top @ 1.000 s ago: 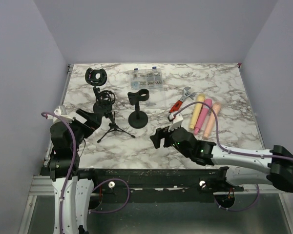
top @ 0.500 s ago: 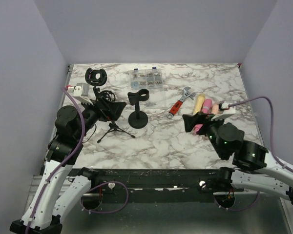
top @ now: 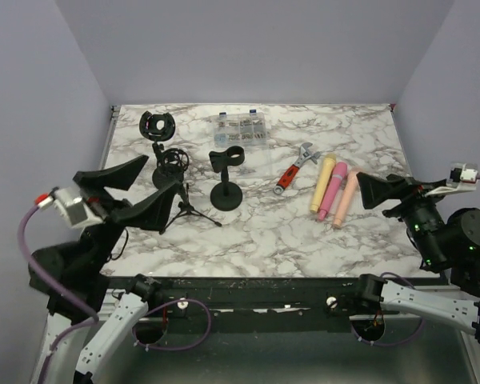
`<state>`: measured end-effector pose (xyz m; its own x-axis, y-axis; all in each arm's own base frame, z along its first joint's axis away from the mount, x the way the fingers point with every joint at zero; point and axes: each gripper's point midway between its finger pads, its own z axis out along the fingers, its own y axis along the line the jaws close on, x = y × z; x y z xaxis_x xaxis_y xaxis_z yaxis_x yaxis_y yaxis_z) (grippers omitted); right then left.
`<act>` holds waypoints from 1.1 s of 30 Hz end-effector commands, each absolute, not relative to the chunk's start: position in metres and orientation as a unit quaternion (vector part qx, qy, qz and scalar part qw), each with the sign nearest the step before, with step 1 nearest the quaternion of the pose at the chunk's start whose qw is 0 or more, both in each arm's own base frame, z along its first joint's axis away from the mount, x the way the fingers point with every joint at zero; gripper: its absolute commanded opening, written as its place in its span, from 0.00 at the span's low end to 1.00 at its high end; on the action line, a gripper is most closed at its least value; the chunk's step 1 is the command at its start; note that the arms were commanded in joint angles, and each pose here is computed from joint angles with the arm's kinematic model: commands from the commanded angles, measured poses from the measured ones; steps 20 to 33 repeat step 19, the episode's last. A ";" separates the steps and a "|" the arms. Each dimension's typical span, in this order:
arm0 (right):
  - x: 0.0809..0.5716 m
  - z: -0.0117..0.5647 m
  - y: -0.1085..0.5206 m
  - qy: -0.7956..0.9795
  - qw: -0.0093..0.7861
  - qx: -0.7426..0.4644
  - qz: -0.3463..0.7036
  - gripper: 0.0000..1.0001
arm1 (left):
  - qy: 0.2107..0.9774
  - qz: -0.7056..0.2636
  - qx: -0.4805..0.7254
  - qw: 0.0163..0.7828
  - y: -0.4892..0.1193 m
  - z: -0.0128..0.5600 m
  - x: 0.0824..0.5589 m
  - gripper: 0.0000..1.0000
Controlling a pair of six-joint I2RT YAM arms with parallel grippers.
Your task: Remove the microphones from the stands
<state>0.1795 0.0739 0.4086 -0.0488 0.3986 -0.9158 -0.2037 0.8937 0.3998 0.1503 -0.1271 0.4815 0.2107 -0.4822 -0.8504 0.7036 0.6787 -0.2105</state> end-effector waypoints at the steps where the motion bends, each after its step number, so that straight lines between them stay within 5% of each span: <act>1: 0.166 0.431 0.058 0.661 0.706 0.047 0.249 1.00 | 0.411 -0.342 0.119 0.836 -0.100 0.507 0.116 0.99; 15: 0.130 0.465 0.017 0.576 0.726 0.076 0.367 1.00 | 0.377 -0.305 0.077 0.871 -0.066 0.497 0.090 0.98; 33: 0.133 0.459 0.017 0.591 0.718 0.086 0.358 1.00 | 0.379 -0.305 0.077 0.871 -0.065 0.496 0.087 0.99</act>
